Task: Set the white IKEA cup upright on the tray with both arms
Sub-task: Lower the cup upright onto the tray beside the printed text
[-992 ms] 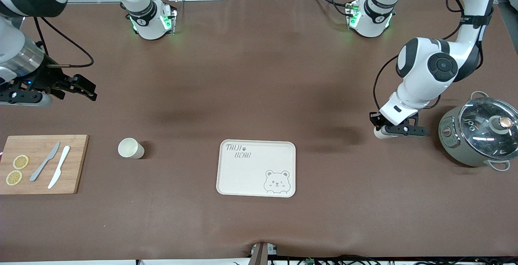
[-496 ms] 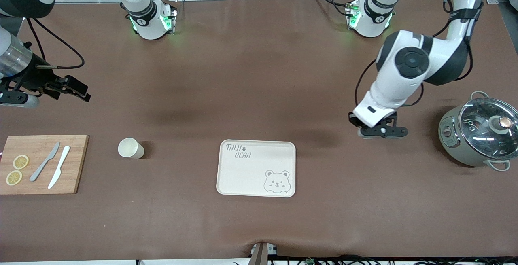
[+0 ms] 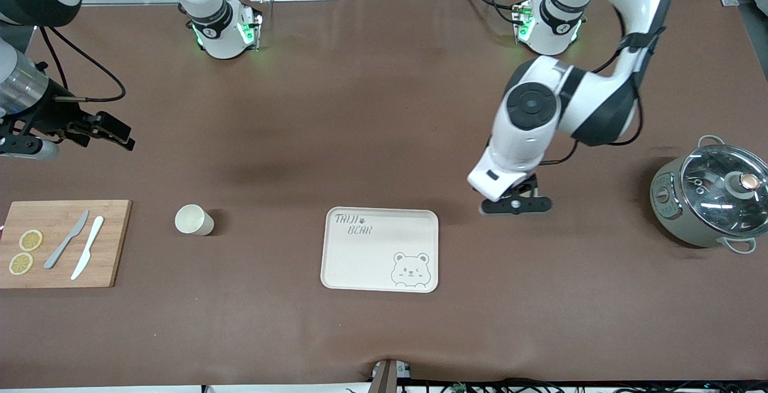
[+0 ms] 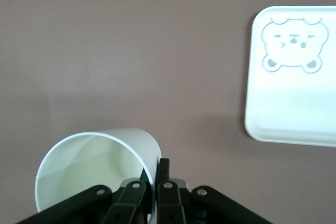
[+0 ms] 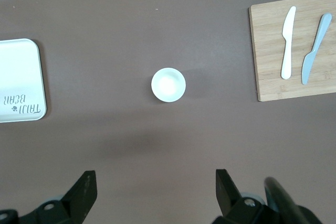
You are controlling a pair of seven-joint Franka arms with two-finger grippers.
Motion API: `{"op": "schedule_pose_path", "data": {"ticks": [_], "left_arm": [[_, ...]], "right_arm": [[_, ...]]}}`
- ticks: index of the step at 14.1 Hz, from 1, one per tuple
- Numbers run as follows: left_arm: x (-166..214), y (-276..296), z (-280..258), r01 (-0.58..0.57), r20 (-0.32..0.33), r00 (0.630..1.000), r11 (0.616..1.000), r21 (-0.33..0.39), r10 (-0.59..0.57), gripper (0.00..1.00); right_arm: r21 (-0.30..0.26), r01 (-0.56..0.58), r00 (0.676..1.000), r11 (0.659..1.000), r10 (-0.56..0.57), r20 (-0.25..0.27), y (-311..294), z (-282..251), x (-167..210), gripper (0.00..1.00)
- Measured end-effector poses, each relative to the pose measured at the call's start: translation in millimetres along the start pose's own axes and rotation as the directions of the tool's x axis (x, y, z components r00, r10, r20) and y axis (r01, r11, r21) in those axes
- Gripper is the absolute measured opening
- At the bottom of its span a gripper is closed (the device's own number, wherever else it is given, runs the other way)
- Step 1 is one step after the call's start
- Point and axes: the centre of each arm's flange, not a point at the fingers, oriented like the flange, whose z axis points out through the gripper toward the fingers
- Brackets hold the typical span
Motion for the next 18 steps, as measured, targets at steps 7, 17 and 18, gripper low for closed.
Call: {"op": "schedule_pose_path", "data": {"ticks": [7,17,18], "left_arm": [[8,80,53,0.069,-0.014,0.998,0.997,0.022,-0.069,0.05],[-10,150,92,0.116,-0.093,0.99,0.989,0.089,-0.107,0.05],[-9,152,94,0.121,-0.094,0.989,0.989,0.087,-0.113,0.05]], "right_arm": [[0.0,0.0,1.0,1.0,0.0,0.001,0,0,0,1.0],[0.0,0.0,1.0,1.0,0.0,0.002,0,1,0,1.0],[0.0,0.0,1.0,1.0,0.0,0.002,0,1,0,1.0]]}}
